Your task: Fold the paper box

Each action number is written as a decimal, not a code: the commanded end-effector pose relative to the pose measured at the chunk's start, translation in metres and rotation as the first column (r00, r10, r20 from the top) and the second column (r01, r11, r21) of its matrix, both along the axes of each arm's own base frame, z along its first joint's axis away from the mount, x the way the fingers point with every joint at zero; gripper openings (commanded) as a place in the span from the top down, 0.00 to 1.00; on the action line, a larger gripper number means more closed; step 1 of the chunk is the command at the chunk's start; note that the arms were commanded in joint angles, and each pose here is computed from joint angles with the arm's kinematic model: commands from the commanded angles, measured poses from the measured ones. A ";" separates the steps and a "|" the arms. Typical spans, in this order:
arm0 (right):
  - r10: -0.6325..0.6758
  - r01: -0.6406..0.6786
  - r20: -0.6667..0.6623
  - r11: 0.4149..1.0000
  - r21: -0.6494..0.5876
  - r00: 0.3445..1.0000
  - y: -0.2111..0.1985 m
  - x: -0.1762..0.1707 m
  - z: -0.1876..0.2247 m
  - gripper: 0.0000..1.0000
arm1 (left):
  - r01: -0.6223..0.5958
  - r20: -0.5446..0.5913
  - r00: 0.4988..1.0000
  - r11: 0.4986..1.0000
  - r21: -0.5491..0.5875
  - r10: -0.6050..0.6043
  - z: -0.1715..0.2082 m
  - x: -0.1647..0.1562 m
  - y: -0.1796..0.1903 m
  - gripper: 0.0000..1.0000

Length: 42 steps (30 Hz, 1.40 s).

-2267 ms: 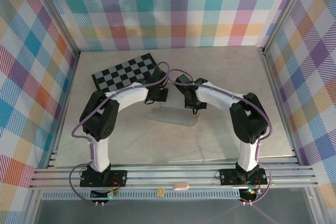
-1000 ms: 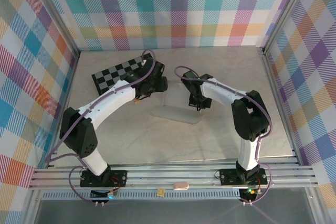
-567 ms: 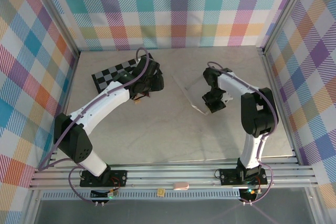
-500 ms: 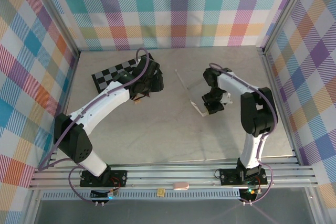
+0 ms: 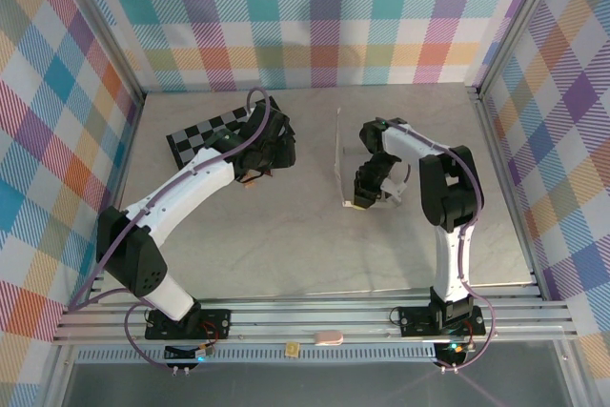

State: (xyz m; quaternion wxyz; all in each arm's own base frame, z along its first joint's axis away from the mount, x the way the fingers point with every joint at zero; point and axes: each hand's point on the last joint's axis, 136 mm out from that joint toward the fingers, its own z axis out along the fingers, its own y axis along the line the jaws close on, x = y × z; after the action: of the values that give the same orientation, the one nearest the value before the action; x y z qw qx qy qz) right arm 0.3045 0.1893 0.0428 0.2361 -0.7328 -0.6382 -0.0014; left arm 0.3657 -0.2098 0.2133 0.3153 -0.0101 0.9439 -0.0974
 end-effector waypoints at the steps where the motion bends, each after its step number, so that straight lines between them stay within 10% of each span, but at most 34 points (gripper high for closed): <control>1: -0.037 0.037 -0.024 0.999 -0.003 0.999 0.002 -0.001 0.011 0.63 | 0.004 0.015 1.000 1.000 -0.009 -0.003 0.015 -0.004 0.007 0.41; 11: 0.256 -0.229 0.353 0.966 -0.119 0.900 -0.034 0.044 0.069 0.43 | 0.036 0.003 0.999 0.997 -0.072 -0.036 0.020 -0.004 -0.007 0.41; 13: 0.458 -0.399 0.506 0.888 -0.227 0.731 -0.042 0.072 0.097 0.44 | 0.055 -0.004 0.998 0.994 -0.098 -0.056 0.021 -0.006 -0.012 0.41; 18: 0.731 -0.700 0.682 0.495 -0.514 0.015 0.001 0.106 0.166 0.43 | 0.168 -0.004 0.985 0.954 -0.250 -0.175 0.023 -0.022 -0.038 0.42; 21: 0.736 -0.749 0.658 0.342 -0.567 -0.162 0.023 0.092 0.180 0.43 | 0.233 0.024 0.970 0.905 -0.356 -0.241 0.026 -0.036 -0.053 0.43; 33: 0.789 -0.835 0.586 0.191 -0.517 -0.182 0.055 0.096 0.161 0.55 | 0.226 0.030 0.972 0.892 -0.391 -0.233 0.019 -0.063 -0.041 0.45; 42: 0.824 -0.798 0.562 0.290 -0.528 -0.072 0.047 0.110 0.158 0.87 | 0.221 0.044 0.974 0.892 -0.394 -0.222 0.023 -0.081 -0.028 0.46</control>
State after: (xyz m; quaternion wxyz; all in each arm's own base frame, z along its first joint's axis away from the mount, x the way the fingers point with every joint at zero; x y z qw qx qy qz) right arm 0.4114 0.2414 0.1875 -0.1046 -0.0949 -0.9758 -0.1668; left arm 0.2918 -0.2394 0.2345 0.2959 0.0361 0.9013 -0.3143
